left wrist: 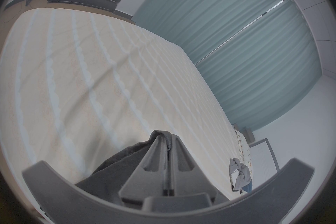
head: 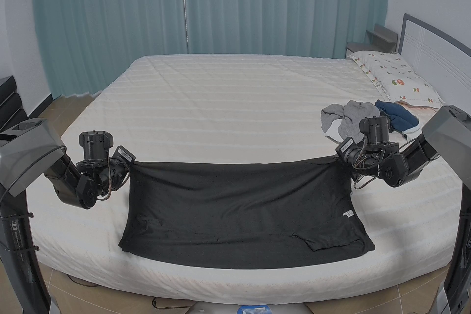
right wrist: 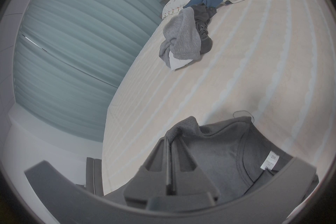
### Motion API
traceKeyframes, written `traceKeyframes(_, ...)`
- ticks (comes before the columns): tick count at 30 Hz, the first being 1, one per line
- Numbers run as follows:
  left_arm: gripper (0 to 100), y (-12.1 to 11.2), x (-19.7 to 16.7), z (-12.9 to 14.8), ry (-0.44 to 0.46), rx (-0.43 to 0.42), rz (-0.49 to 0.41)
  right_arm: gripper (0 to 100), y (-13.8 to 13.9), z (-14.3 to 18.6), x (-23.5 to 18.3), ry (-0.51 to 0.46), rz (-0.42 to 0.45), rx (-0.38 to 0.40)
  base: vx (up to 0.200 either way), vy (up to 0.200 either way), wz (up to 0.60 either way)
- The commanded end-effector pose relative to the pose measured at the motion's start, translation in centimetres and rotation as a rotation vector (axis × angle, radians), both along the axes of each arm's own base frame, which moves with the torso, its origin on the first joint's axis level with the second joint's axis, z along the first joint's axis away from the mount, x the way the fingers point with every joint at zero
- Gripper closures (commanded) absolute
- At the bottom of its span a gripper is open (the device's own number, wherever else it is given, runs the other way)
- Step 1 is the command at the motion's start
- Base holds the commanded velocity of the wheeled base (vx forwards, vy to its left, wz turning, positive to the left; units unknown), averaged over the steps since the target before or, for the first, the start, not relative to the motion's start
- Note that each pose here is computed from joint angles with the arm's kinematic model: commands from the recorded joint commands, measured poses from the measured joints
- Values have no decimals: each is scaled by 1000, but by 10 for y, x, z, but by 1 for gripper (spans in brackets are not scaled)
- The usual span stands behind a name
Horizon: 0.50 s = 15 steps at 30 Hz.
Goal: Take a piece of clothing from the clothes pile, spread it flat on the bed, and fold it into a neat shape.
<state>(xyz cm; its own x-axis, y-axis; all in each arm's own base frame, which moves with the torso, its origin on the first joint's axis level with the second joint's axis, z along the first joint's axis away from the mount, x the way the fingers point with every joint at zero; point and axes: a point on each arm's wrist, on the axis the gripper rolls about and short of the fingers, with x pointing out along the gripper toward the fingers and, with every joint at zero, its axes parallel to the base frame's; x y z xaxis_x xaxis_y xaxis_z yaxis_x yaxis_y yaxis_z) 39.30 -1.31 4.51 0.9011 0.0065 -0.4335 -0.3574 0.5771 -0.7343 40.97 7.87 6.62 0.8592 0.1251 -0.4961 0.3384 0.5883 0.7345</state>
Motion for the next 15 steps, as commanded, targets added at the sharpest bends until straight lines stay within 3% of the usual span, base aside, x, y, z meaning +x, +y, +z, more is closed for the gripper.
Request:
traceKeyframes(1, 100, 4, -1, -2, 7, 1, 12, 100, -3, -2, 4, -2, -13, -3, 0, 0, 0)
traceKeyframes(15, 100, 8, 7, -11, 15, -2, 6, 100, -2, -22, 9, 4, -9, -6, 0, 0, 0)
